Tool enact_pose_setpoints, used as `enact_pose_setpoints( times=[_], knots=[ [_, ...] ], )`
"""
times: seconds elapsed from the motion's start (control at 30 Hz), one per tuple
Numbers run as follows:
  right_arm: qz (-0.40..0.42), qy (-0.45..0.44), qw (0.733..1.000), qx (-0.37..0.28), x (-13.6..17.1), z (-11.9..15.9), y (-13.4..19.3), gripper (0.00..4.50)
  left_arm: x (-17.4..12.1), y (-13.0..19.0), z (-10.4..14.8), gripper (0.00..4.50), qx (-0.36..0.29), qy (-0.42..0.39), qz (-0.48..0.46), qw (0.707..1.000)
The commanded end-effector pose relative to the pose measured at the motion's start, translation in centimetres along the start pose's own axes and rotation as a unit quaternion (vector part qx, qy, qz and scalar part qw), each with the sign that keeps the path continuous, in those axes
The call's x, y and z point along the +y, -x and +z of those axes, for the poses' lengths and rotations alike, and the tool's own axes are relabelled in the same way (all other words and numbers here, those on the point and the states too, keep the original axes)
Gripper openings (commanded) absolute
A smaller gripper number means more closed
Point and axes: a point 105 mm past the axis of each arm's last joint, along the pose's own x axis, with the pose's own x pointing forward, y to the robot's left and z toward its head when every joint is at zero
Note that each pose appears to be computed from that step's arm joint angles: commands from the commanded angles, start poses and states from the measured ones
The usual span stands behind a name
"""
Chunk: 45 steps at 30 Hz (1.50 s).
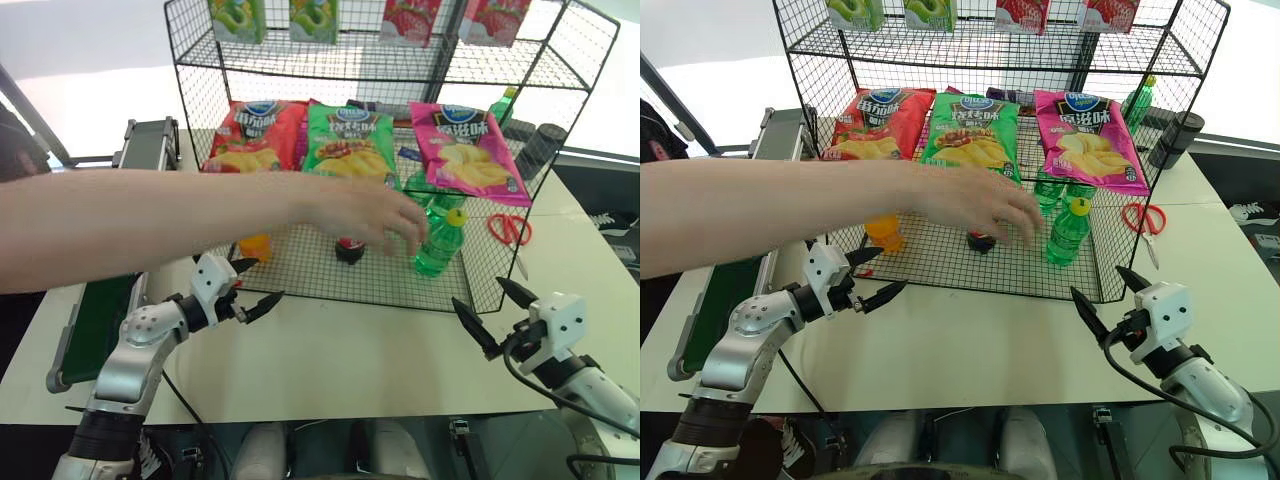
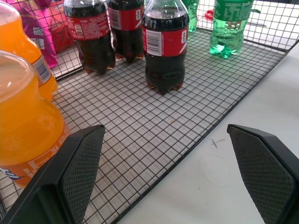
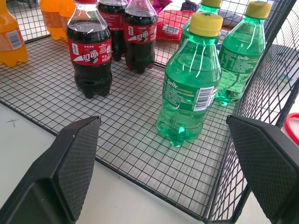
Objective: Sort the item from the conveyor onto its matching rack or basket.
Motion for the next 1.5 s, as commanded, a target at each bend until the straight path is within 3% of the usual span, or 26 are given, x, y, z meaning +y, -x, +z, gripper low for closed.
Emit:
enact_pose_setpoints(
  times=[0.03,1.2,1.5],
  knots=[
    [0.001,0.006,1.0,-0.017,0.1,0.8,-0.2,4.48,0.0,-0.2,0.8,4.5,-0.012,-0.012,-0.001,1.0],
    [-0.026,0.002,0.996,-0.085,-0.5,2.4,-0.8,4.48,0.0,-0.6,1.2,4.5,-0.023,-0.005,0.004,1.0],
    [0.007,-0.003,0.996,-0.093,0.6,2.7,-2.2,4.48,2.3,0.8,2.1,4.5,-0.045,0.036,0.083,0.995]
  ],
)
